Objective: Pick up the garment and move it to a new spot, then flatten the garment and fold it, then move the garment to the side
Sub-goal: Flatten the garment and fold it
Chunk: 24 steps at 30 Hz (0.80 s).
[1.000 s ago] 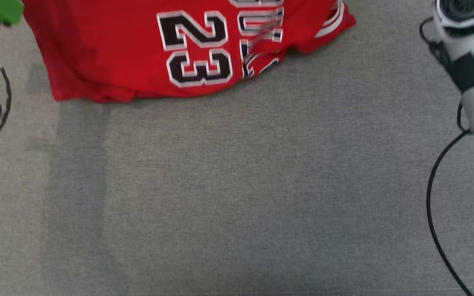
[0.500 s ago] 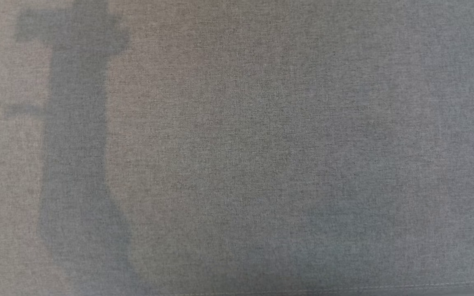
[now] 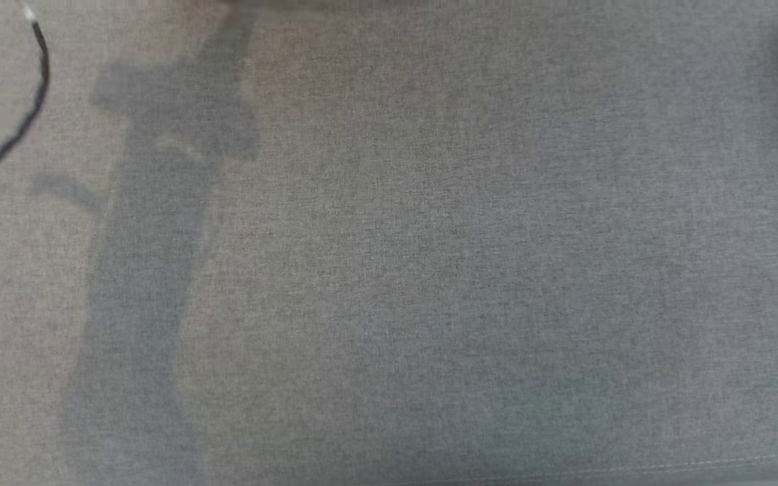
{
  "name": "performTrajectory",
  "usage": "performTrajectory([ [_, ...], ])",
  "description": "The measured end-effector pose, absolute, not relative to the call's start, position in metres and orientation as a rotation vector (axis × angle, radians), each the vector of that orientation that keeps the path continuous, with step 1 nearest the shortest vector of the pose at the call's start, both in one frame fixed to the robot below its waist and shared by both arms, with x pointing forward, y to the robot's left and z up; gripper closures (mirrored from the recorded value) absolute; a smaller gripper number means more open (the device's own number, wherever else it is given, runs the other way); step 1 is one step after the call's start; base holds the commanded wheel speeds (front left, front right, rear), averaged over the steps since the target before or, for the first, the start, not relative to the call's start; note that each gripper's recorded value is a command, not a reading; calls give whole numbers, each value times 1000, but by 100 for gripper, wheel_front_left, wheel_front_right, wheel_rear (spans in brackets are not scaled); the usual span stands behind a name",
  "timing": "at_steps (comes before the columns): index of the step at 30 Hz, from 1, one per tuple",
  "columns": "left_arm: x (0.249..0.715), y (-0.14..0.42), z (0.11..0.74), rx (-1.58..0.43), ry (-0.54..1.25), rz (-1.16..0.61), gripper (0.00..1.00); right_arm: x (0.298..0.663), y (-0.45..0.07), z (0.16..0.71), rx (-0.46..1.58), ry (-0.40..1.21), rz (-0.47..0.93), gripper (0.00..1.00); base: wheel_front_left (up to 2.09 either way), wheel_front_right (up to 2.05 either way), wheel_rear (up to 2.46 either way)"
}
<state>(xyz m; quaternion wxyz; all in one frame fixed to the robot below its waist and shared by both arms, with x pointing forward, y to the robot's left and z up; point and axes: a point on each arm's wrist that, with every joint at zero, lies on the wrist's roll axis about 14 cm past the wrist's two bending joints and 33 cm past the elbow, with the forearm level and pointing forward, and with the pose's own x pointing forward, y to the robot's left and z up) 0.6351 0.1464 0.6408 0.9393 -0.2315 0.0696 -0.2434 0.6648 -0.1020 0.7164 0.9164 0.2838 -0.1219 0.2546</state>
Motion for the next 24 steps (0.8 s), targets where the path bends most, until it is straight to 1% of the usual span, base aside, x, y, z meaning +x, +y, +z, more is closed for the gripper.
performTrajectory([
  [7, 564, 123, 615, -589, 273, -626, 100, 608, -112, 665, 542, -59, 563, 100, 0, 0, 0],
  [10, 528, 121, 595, -551, 367, -649, 100, 578, -127, 634, 502, 71, 549, 100, 0, 0, 0],
  [14, 476, 127, 555, -456, 552, -656, 100, 530, -146, 585, 441, 294, 530, 100, 0, 0, 0],
  [16, 451, 142, 533, -352, 650, -633, 100, 500, -157, 558, 399, 420, 518, 100, 0, 0, 0],
  [20, 412, 145, 517, -290, 763, -641, 100, 445, -171, 523, 321, 617, 526, 100, 0, 0, 0],
  [24, 379, 145, 507, -246, 849, -650, 100, 395, -175, 499, 275, 775, 563, 100, 0, 0, 0],
])
